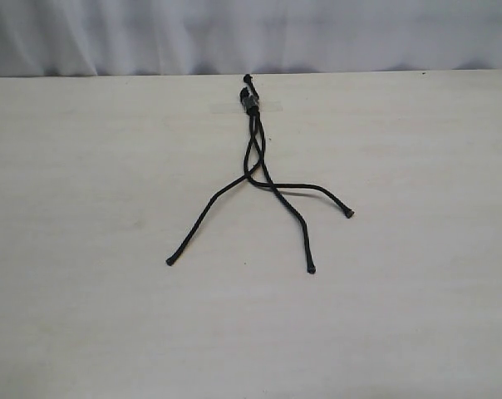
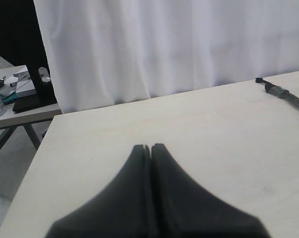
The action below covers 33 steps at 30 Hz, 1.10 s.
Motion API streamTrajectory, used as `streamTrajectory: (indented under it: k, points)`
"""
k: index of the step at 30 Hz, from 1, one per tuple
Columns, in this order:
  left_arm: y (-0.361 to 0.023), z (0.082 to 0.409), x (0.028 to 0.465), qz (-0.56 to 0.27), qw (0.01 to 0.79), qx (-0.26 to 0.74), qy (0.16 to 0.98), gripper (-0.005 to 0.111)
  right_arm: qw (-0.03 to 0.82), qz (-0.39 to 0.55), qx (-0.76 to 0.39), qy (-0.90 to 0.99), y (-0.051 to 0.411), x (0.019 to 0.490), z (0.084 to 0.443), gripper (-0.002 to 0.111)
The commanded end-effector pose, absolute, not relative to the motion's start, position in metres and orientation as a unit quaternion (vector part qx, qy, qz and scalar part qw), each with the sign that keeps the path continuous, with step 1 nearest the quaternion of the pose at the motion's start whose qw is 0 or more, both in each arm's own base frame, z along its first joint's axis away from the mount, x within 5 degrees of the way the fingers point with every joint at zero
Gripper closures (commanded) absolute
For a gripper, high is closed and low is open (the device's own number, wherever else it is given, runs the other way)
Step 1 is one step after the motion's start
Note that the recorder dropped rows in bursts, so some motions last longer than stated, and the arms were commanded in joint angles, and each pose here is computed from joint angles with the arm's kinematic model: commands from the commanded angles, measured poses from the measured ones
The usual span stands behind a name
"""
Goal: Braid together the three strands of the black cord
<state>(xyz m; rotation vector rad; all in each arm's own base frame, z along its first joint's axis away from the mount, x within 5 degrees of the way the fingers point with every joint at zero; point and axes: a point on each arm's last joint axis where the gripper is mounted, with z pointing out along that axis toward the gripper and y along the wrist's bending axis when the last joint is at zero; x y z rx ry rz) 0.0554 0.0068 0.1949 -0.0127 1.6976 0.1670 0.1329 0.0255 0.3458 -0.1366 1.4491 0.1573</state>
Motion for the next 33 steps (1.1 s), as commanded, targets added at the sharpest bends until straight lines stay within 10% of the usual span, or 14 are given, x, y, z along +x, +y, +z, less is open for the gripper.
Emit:
streamTrajectory:
  k: [1,19,33]
  points:
    - [0.007,0.194,0.055,0.072,0.659,-0.008,0.749,0.107,0.733,0.084,-0.048,0.674,0.025,0.132,0.344,0.104]
    - [0.007,0.195,0.055,0.081,0.661,-0.002,0.746,0.107,0.603,0.087,-0.029,0.793,0.019,0.105,0.206,0.104]
    - [0.007,0.195,0.055,0.082,0.66,-0.001,0.747,0.107,0.696,0.054,0.024,0.716,0.003,0.063,0.205,0.104]
